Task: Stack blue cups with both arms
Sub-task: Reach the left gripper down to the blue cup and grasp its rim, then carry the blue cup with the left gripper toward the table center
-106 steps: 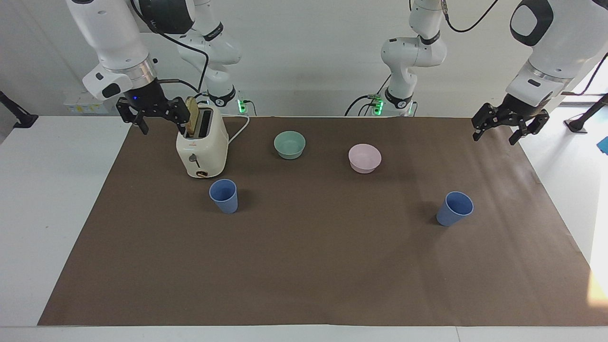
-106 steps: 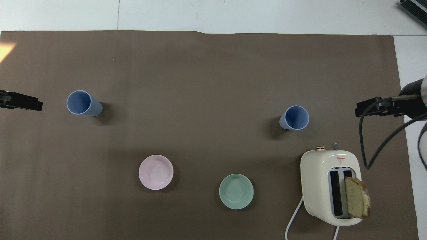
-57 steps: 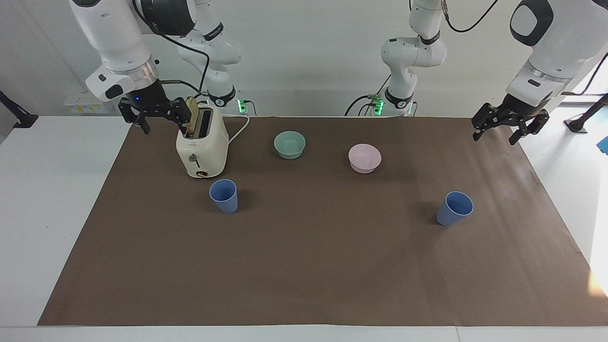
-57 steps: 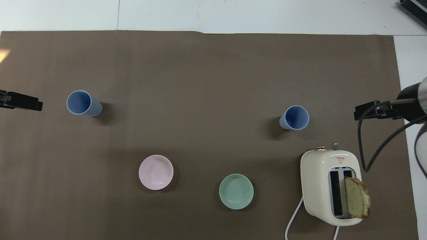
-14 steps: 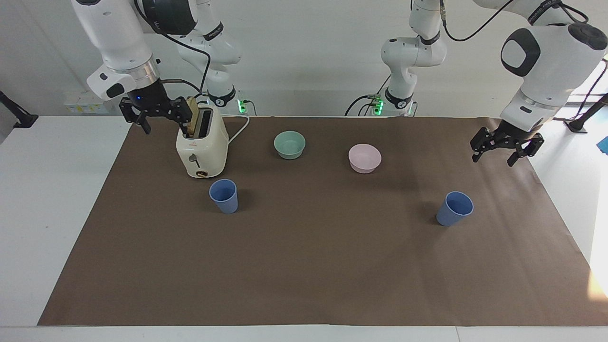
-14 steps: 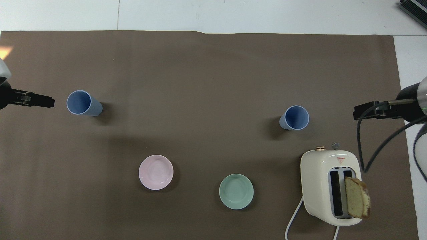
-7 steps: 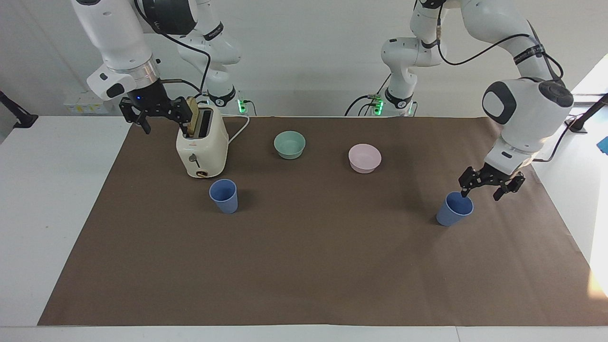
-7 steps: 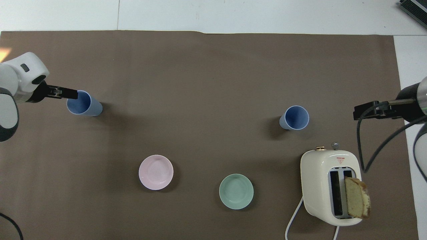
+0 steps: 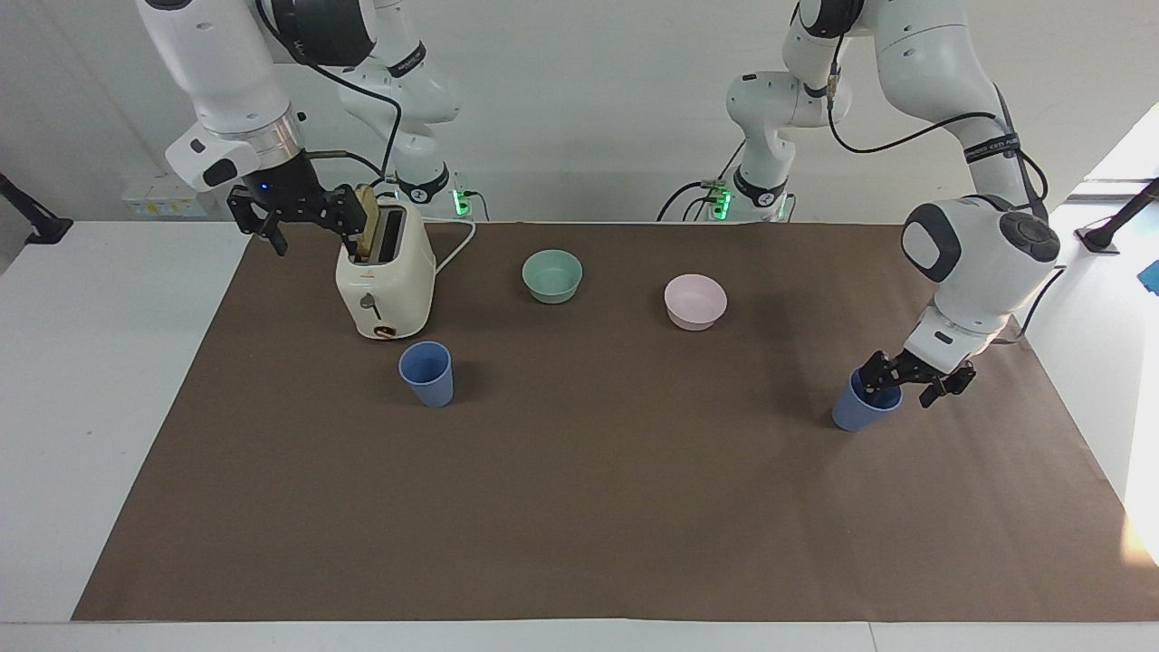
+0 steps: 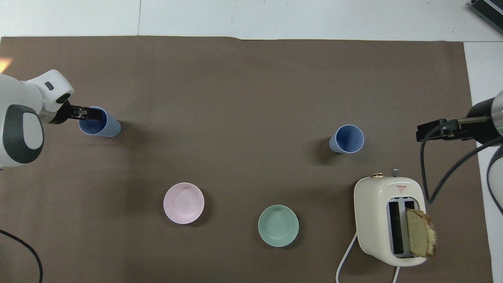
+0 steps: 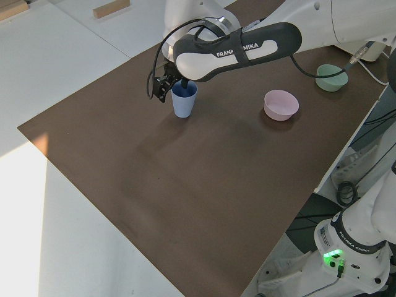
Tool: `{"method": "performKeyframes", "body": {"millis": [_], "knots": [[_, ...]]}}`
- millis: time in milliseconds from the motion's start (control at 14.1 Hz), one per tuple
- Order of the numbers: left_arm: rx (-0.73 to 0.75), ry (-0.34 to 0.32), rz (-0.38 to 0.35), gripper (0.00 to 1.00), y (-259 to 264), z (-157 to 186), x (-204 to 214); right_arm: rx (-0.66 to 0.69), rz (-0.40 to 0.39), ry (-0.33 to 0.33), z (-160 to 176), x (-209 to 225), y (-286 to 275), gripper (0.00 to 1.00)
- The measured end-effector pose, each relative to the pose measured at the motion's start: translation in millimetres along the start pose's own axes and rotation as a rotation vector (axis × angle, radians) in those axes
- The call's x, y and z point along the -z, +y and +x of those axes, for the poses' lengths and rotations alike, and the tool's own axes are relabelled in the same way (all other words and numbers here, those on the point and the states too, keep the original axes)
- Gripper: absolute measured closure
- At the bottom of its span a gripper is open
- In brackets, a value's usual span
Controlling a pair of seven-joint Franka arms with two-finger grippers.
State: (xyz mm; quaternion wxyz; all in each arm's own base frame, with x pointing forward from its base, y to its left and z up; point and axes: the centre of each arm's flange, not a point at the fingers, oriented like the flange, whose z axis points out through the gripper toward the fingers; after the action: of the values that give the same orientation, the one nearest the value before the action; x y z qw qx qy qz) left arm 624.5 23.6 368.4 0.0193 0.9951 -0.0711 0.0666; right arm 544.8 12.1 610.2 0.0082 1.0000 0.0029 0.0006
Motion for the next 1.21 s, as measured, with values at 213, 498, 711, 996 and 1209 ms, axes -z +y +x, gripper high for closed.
{"method": "performKeyframes", "body": {"millis": [213, 498, 711, 996, 1209], "knots": [[0.003, -0.004, -0.002, 0.49, 1, -6, -9, 0.0, 0.0, 0.0, 0, 0, 0, 0.0], [0.0, 0.006, -0.002, 0.94, 2, -3, -3, 0.0, 0.0, 0.0, 0, 0, 0, 0.0], [-0.009, 0.037, -0.002, 0.96, 7, 1, 16, 0.0, 0.0, 0.0, 0, 0, 0, 0.0], [-0.032, 0.062, -0.016, 0.96, 37, 5, 41, 0.0, 0.0, 0.001, 0, 0, 0, 0.0], [0.014, 0.06, -0.038, 0.96, 95, 10, 40, 0.0, 0.0, 0.001, 0, 0, 0, 0.0]]}}
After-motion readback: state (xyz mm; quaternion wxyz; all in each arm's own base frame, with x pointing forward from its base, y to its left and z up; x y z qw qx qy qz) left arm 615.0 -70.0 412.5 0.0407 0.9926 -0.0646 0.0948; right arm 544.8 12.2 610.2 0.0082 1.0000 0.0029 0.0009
